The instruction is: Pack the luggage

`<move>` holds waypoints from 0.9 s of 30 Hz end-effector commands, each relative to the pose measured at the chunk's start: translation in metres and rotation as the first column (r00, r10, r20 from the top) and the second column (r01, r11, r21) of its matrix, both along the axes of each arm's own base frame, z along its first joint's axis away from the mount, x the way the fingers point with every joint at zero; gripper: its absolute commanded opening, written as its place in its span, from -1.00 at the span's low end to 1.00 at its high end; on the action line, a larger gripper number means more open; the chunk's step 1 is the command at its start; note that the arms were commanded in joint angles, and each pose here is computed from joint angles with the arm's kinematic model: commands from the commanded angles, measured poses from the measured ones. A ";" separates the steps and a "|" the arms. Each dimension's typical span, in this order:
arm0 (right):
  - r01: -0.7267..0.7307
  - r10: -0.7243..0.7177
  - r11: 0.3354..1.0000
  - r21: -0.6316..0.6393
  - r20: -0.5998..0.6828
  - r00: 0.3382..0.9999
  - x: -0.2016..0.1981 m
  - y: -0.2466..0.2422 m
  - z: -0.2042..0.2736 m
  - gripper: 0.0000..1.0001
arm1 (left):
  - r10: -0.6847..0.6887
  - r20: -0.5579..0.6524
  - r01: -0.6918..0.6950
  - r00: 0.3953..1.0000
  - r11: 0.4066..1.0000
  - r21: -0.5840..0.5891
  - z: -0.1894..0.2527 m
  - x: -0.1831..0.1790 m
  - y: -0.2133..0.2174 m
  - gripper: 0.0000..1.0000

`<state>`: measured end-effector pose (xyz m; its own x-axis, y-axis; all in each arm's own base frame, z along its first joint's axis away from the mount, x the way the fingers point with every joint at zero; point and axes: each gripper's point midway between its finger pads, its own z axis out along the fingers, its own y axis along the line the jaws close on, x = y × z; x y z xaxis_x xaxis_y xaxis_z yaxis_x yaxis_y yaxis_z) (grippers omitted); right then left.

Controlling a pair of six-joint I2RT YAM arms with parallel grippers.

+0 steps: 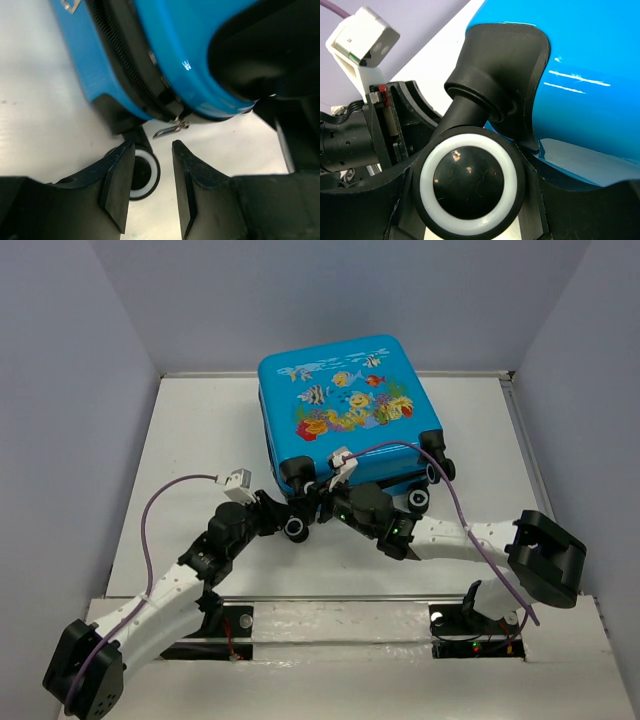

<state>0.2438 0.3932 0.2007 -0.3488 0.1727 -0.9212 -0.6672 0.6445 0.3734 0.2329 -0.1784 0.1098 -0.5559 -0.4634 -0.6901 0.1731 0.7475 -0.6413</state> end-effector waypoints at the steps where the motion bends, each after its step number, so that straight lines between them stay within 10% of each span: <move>1: 0.030 -0.046 0.985 0.172 0.093 0.995 0.012 -0.001 0.062 -0.86 | -0.035 0.196 0.040 0.980 0.999 -0.021 0.050 0.024 -0.017 -0.08; 13: -0.026 0.013 0.984 0.178 0.076 0.997 0.005 0.010 0.056 -0.86 | -0.038 0.232 0.027 0.972 0.998 0.049 0.058 0.045 -0.026 -0.18; 20: -0.025 0.018 0.984 0.176 0.041 0.999 0.002 0.007 0.040 -0.86 | 0.047 0.254 -0.064 0.966 0.996 0.058 0.067 0.059 -0.019 -0.88; 27: 0.044 -0.047 0.990 0.131 0.022 0.999 -0.003 -0.026 0.031 -0.87 | 0.254 0.153 -0.284 0.955 0.932 0.225 0.033 0.061 0.033 -0.88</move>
<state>0.2443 0.3886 0.1974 -0.3639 0.2059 -0.9084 -0.6625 0.6283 0.4079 0.2569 -0.2004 0.1156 -0.5405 -0.3196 -0.7783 0.2453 0.8250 -0.5091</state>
